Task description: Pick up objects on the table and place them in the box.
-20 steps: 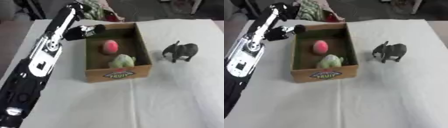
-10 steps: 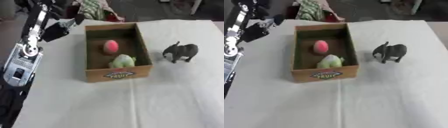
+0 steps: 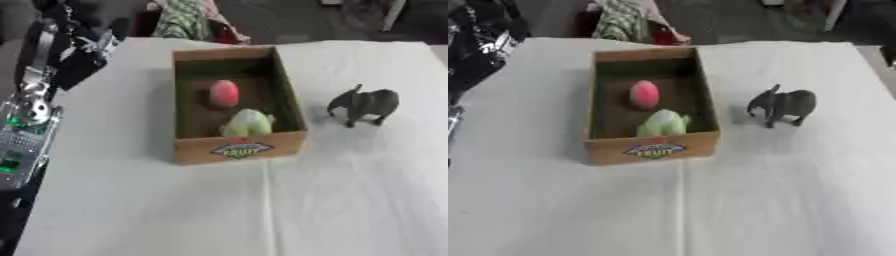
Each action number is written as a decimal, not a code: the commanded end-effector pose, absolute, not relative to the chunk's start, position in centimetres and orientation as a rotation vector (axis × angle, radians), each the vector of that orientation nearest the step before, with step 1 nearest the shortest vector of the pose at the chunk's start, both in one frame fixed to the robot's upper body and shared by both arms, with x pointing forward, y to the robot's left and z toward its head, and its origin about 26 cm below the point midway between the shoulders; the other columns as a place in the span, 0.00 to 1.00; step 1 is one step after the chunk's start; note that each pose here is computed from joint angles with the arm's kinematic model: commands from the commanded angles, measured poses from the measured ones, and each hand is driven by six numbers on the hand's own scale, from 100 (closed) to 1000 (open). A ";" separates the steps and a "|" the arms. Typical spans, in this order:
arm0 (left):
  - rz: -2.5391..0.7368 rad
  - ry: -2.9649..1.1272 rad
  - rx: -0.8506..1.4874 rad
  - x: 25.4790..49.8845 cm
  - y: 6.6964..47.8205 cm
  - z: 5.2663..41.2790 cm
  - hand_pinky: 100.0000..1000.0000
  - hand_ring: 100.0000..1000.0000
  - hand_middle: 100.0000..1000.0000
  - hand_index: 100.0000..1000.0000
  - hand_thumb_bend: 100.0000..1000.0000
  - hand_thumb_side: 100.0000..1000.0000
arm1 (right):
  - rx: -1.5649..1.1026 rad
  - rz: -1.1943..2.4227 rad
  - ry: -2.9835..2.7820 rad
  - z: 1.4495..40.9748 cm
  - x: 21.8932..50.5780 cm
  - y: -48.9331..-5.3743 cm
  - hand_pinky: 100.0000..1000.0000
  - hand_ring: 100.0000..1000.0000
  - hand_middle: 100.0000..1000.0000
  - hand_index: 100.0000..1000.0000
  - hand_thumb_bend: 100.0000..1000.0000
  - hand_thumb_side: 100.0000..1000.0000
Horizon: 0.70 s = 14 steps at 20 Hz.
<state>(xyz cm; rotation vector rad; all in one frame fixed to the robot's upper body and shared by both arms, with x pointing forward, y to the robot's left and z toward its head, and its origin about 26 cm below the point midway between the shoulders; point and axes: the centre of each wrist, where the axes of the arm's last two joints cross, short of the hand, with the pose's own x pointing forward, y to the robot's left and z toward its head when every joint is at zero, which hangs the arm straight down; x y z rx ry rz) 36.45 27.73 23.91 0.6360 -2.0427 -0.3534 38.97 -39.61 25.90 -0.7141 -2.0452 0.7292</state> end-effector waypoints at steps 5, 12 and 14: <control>-0.290 -2.074 0.620 35.8 28.9 24.9 0.54 0.55 0.56 0.75 0.55 0.59 | -0.819 0.877 -1.981 26.9 39.9 -40.9 0.72 0.81 0.80 0.85 0.38 0.14; -0.263 -2.072 0.602 35.6 29.0 24.6 0.53 0.54 0.56 0.74 0.54 0.58 | -0.832 0.954 -1.946 26.1 41.1 -40.2 0.73 0.81 0.81 0.85 0.39 0.17; -0.257 -2.073 0.599 35.6 29.0 24.5 0.53 0.54 0.55 0.74 0.54 0.58 | -0.832 0.976 -1.936 25.9 41.5 -39.9 0.73 0.81 0.80 0.85 0.41 0.15</control>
